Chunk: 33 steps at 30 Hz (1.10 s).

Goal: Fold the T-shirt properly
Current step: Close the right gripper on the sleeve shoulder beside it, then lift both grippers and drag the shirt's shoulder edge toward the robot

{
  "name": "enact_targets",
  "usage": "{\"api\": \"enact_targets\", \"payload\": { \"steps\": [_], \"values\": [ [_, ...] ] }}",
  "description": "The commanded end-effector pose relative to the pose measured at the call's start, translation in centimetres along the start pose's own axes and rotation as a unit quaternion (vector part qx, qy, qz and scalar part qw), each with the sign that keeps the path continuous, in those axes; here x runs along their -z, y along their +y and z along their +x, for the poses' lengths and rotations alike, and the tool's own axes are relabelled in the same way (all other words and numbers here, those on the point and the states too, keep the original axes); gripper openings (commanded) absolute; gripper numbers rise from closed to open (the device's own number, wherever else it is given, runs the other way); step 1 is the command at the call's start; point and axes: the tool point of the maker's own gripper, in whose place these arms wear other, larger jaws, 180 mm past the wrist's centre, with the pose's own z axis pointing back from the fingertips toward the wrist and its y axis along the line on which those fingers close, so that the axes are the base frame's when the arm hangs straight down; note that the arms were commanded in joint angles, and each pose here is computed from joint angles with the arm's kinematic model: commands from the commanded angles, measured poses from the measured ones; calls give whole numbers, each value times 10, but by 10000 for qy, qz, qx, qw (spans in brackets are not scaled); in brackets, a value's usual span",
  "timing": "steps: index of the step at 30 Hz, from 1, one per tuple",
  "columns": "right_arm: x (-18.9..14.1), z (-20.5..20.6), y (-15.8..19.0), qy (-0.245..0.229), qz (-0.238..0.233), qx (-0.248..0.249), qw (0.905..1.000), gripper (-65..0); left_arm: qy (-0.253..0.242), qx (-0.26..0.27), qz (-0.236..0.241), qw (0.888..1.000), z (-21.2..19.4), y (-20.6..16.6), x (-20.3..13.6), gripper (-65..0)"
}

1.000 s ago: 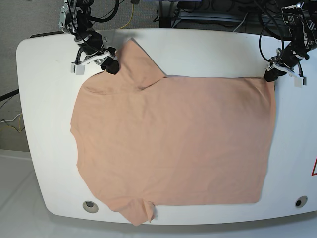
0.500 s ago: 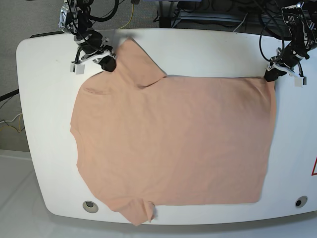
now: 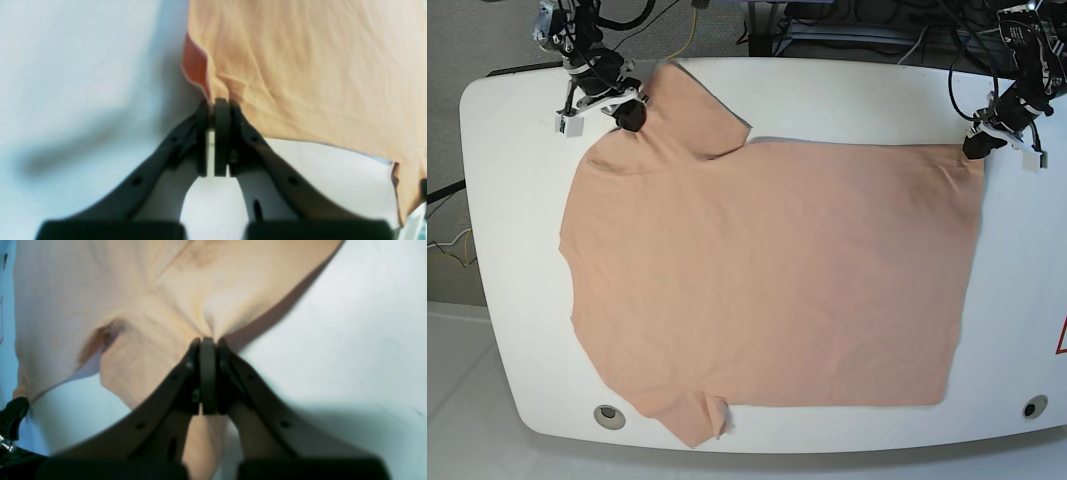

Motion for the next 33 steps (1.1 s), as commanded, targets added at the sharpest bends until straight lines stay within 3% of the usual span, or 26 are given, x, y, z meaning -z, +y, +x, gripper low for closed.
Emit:
{"api": "enact_targets", "payload": {
  "steps": [1, 14, 22, 33],
  "values": [
    [-12, 14, -1, -249, 9, -93, 9996, -650, -266, 215, -58, 9994, 19, -4, -9, -650],
    [-51, 15, -12, -341, -156, -1, 9993, -650, 24, 631, -5, 9980, -6, -13, -34, -650],
    [-69, 37, -10, -709, -232, -156, 9971, -650, -4, 858, 60, 9963, -6, -21, -49, -650],
    [-85, 46, -17, -863, -441, -288, 9949, -650, -106, 1140, 13, 9934, -2, -33, -62, -650]
  ]
}}
